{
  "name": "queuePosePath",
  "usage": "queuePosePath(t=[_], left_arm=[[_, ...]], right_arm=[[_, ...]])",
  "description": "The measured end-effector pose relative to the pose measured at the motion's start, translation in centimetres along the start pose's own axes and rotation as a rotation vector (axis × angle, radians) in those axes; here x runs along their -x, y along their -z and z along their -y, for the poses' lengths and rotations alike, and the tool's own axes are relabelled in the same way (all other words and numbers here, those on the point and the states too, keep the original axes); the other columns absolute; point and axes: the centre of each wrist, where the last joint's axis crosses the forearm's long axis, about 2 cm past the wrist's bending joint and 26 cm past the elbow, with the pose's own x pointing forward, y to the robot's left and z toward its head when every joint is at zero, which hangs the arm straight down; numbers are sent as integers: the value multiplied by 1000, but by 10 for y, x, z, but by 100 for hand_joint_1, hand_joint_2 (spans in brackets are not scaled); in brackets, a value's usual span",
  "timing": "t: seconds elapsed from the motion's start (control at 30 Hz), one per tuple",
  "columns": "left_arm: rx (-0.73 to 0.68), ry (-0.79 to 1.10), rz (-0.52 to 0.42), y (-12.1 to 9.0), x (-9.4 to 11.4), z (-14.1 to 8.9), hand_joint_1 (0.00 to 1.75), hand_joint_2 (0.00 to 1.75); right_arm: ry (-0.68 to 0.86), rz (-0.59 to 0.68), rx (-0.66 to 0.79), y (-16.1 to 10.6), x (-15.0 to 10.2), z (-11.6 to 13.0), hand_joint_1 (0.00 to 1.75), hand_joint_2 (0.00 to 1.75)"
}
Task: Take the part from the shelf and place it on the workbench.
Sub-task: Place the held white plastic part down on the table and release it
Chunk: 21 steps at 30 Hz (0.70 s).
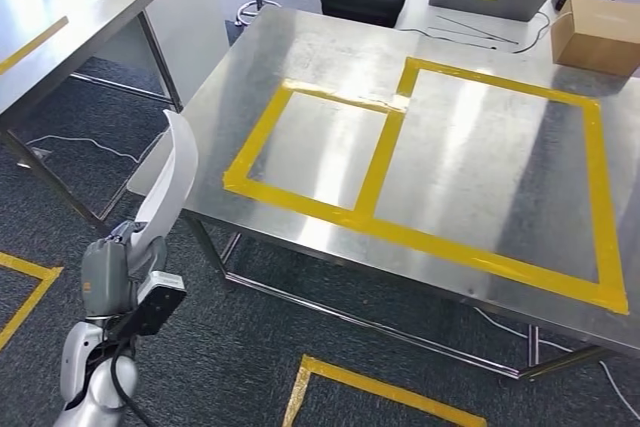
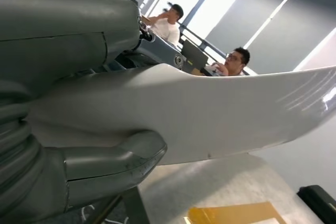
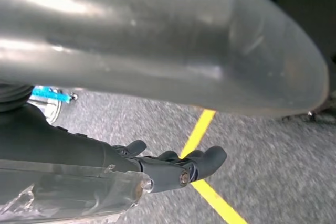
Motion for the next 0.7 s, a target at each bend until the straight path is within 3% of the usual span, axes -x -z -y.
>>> queuePosePath(t=[0.7], left_arm=[[1, 48, 90, 20, -9, -1, 175, 175]], right_arm=[[-89, -30, -28, 1, -3, 0, 0, 0]])
